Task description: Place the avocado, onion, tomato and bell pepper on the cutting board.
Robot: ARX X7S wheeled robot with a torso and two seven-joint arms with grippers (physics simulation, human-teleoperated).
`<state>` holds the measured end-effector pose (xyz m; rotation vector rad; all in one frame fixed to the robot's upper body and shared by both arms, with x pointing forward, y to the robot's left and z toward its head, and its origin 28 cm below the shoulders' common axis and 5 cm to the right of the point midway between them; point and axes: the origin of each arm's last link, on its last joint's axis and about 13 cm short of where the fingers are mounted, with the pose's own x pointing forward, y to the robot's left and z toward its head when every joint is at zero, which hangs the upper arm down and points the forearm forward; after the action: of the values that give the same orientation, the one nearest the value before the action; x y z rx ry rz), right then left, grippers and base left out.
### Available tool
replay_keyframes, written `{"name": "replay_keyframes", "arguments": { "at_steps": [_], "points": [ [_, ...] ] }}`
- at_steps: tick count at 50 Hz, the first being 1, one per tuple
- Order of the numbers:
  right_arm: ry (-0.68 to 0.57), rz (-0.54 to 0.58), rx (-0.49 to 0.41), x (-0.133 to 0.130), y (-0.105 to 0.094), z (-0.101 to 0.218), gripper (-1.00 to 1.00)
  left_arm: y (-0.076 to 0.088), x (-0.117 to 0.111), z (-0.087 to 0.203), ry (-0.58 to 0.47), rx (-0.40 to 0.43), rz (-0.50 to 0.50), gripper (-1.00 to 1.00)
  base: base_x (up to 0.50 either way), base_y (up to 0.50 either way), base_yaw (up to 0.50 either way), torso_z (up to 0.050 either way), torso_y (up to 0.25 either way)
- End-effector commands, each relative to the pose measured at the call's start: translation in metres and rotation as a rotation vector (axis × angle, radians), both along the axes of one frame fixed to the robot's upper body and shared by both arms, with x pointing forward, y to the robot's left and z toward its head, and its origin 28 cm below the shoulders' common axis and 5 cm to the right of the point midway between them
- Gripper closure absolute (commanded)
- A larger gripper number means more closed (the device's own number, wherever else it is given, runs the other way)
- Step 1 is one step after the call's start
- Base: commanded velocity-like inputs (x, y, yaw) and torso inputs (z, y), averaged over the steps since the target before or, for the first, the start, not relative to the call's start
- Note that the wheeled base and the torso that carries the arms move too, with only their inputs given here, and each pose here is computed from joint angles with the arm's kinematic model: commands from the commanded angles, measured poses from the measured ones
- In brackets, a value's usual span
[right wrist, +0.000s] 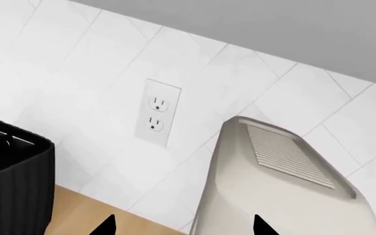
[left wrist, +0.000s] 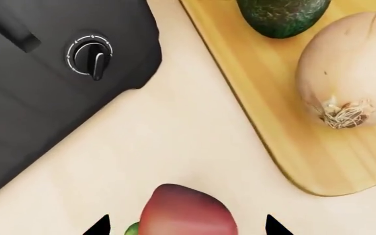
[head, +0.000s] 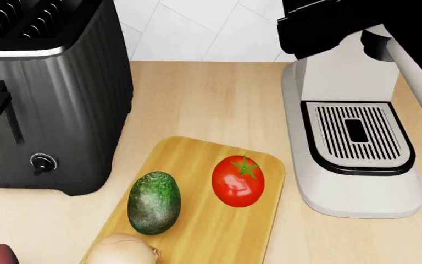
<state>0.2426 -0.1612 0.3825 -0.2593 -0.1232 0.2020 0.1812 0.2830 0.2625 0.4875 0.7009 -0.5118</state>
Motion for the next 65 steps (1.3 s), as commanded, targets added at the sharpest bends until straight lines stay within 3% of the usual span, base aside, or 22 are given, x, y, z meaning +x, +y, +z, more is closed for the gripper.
{"name": "replay_keyframes", "arguments": {
  "at_steps": [1,32,33,46,59,65],
  "points": [
    [0.003,-0.004,0.003,-0.001,-0.001,-0.002,-1.0,-0.005,0.009,-0.008,0.005,0.001,-0.019,-1.0,0.0,0.0,0.0,0.0,0.0],
    [-0.001,-0.013,0.002,-0.006,-0.002,-0.001,-1.0,-0.001,0.008,-0.024,0.043,0.015,0.001,-1.0,0.0,0.0,0.0,0.0,0.0],
    [-0.001,-0.013,0.002,-0.006,-0.003,-0.001,-1.0,-0.001,0.007,-0.023,0.04,0.016,-0.002,1.0,0.0,0.0,0.0,0.0,0.0],
    [-0.006,-0.021,0.002,-0.008,-0.003,0.002,-1.0,-0.006,0.005,-0.007,-0.022,0.033,-0.044,1.0,0.0,0.0,0.0,0.0,0.0],
    [-0.027,-0.032,-0.004,-0.01,-0.005,0.012,-1.0,-0.026,-0.001,0.038,-0.132,-0.004,-0.174,1.0,0.0,0.0,0.0,0.0,0.0],
    [-0.027,-0.032,-0.003,-0.009,-0.005,0.011,-1.0,-0.031,-0.004,0.057,-0.178,0.021,-0.226,1.0,0.0,0.0,0.0,0.0,0.0]
  ]
}}
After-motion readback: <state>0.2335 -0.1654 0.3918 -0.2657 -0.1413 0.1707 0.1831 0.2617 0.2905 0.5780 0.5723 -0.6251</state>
